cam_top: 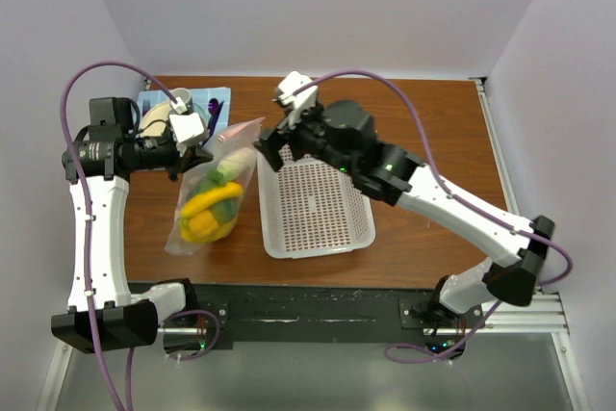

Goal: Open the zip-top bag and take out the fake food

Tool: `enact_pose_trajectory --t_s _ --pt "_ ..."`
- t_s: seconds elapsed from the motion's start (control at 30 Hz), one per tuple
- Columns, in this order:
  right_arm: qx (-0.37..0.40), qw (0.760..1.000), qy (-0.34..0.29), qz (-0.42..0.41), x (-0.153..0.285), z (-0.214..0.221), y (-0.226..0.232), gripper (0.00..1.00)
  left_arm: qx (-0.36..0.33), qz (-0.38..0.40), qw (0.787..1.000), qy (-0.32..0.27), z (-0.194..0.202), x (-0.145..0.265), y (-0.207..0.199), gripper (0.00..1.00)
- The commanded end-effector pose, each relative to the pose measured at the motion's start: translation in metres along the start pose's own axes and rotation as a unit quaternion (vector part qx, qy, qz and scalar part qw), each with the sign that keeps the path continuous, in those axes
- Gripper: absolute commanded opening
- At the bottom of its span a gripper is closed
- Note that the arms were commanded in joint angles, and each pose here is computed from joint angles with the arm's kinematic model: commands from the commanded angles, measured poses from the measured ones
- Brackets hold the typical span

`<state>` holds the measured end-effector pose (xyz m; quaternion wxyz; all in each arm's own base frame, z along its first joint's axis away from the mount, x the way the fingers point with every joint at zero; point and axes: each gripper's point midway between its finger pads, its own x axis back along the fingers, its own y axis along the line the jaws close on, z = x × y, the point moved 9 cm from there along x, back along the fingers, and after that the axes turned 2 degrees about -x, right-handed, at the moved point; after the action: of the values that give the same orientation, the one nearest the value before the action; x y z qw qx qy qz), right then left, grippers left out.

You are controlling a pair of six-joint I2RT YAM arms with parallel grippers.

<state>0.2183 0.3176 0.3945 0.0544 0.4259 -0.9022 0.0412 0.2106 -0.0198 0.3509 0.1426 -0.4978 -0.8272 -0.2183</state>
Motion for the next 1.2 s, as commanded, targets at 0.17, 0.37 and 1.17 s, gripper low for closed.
enact_pose_trajectory --t_s 0.17,0.37,1.17 --pt "0.075 0.977 -0.08 -0.183 0.01 -0.012 0.008 0.93 -0.115 0.028 0.991 -0.054 -0.02 0.008 -0.011 0.0" --pt "0.118 0.961 -0.057 -0.244 0.002 -0.002 0.015 0.82 -0.156 0.038 0.982 -0.099 -0.03 0.008 -0.013 0.0" --pt "0.147 0.961 -0.112 -0.206 -0.046 -0.014 0.01 0.5 -0.167 0.071 0.975 -0.13 -0.038 0.004 -0.041 0.0"
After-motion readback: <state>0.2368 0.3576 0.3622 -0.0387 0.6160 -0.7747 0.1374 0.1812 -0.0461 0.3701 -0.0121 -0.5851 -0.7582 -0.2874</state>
